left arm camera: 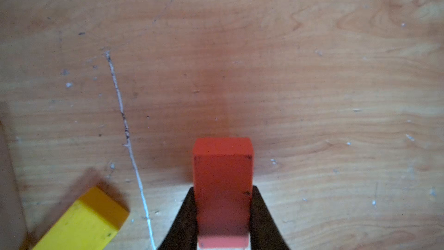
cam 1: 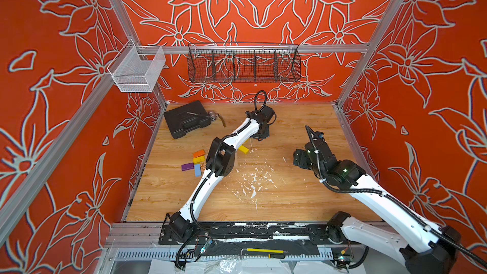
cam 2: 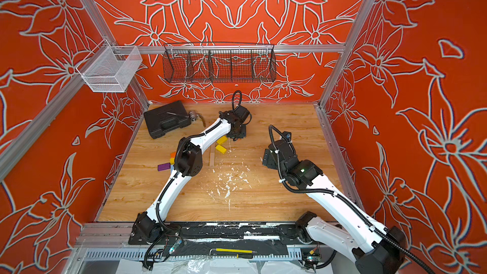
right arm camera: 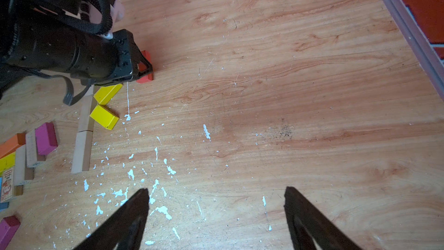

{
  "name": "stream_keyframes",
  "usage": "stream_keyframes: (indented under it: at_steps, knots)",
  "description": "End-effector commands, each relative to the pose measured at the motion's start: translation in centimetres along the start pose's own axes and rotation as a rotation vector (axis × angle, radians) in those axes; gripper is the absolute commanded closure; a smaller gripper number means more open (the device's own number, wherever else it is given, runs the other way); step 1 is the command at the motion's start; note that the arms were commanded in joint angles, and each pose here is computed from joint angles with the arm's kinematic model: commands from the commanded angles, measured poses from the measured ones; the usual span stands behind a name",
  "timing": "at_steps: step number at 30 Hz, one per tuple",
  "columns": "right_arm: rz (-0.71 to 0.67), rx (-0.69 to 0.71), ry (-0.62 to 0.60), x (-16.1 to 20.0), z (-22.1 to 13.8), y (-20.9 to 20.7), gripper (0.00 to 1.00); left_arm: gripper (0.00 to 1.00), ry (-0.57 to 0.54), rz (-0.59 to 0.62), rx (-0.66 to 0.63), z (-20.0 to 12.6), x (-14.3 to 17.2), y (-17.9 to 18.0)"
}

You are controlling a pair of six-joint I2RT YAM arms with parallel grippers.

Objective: Assemble the letter k with building blocks
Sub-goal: Place the building block at the center of the board.

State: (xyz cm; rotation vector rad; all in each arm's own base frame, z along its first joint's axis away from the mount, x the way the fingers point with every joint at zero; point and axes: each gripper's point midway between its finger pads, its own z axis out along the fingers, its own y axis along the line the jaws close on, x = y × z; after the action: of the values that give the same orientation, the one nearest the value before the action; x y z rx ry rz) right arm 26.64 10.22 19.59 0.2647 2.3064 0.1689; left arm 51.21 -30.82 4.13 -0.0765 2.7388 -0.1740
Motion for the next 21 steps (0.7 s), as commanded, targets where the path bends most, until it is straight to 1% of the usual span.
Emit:
stream_keyframes:
  at_steps: [1,7,14,21]
  knots:
    - [0.035,0.027,-0.022,-0.2,0.0,-0.8,0.10,0.72,0.030,-0.032,-0.003,1.6,0.8,0.1]
    - [0.037,0.029,-0.024,-0.1,0.0,-0.9,0.10,0.62,0.039,-0.028,-0.014,2.3,1.1,0.4]
    - [0.045,0.036,-0.028,0.0,-0.1,-1.2,0.10,0.61,0.035,-0.030,-0.014,2.1,0.9,0.5]
    - [0.049,0.026,-0.031,-0.1,-0.2,-1.1,0.10,0.60,0.022,-0.061,0.013,0.8,0.3,0.0]
